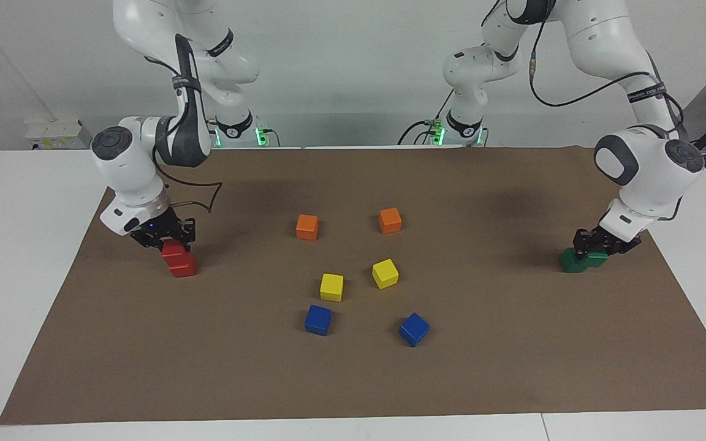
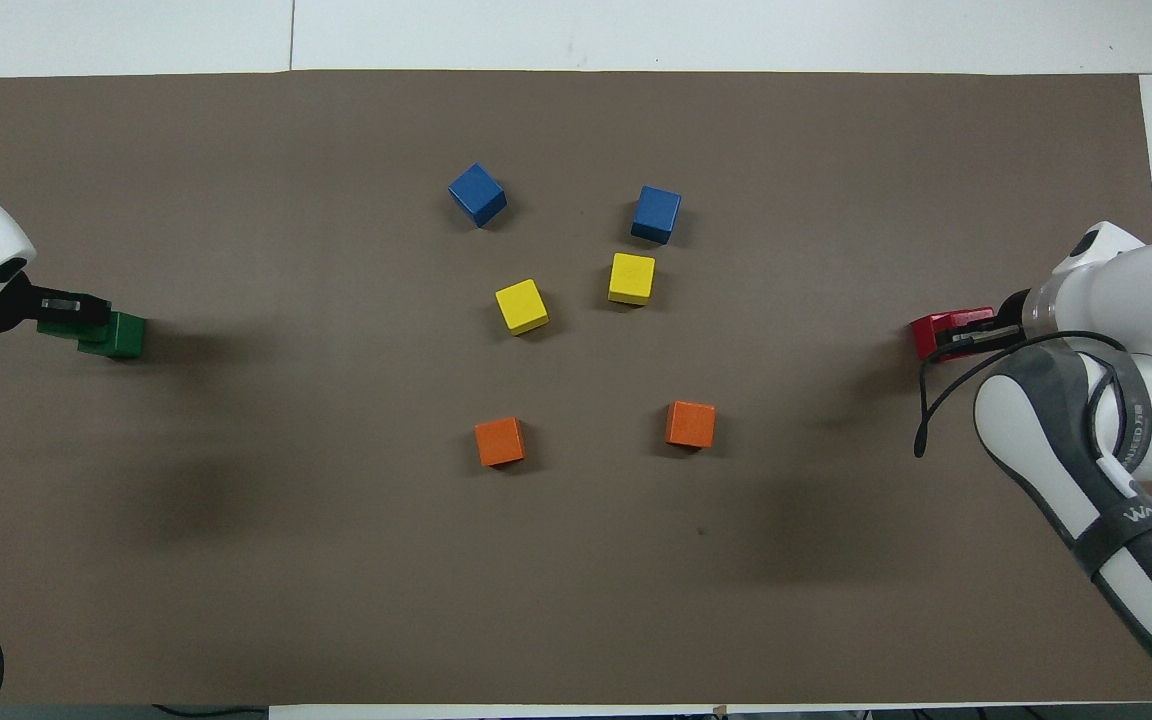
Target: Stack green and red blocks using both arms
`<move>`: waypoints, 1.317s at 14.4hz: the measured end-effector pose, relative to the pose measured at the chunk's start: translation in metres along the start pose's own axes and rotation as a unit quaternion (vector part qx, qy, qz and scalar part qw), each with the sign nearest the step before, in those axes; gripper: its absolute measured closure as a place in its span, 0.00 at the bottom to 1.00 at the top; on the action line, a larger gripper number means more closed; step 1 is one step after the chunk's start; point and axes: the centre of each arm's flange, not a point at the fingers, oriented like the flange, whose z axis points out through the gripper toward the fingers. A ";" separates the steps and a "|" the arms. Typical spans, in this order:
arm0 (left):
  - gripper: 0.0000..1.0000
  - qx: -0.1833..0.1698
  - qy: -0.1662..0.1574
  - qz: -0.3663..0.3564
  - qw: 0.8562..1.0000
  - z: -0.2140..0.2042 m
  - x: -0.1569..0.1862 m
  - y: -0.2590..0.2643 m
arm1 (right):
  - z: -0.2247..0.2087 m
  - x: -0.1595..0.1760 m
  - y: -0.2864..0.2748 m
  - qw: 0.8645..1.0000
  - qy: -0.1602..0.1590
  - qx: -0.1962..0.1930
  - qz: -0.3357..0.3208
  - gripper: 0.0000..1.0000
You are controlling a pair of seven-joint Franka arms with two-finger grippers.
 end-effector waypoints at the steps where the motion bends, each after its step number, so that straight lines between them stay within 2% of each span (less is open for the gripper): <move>1: 0.45 0.001 0.005 -0.001 1.000 0.001 -0.002 0.001 | 0.000 0.000 0.000 1.000 0.000 0.000 0.000 0.45; 6: 0.45 0.004 0.012 -0.001 1.000 0.000 -0.008 0.003 | 0.000 0.000 0.000 1.000 0.004 -0.001 0.000 0.45; 7: 0.45 0.004 0.013 0.001 1.000 0.000 -0.008 0.003 | -0.001 0.001 0.000 1.000 0.006 -0.001 0.000 0.41; 8: 0.45 0.004 0.013 0.004 1.000 0.000 -0.008 0.004 | -0.001 0.001 0.000 1.000 0.008 -0.002 0.000 0.33; 9: 0.45 0.004 0.013 0.006 1.000 0.000 -0.008 0.004 | -0.001 0.001 0.000 1.000 0.009 -0.002 0.000 0.20; 11: 0.45 0.004 0.013 0.008 1.000 0.000 -0.008 0.004 | -0.002 0.002 0.000 1.000 0.010 -0.002 0.000 0.01; 14: 0.45 0.004 0.013 0.016 1.000 0.000 -0.008 0.004 | -0.011 0.008 -0.001 1.000 0.018 -0.004 -0.002 0.00; 15: 0.43 0.004 0.013 0.019 1.000 0.000 -0.008 0.004 | -0.020 0.013 -0.004 1.000 0.020 -0.004 -0.005 0.00; 16: 0.34 0.003 0.011 0.020 1.000 0.002 -0.010 0.003 | -0.032 0.020 -0.010 1.000 0.019 -0.003 -0.004 0.00; 19: 0.02 0.003 0.010 0.019 1.000 0.004 -0.012 0.000 | -0.075 0.033 -0.035 1.000 0.011 -0.002 0.012 0.00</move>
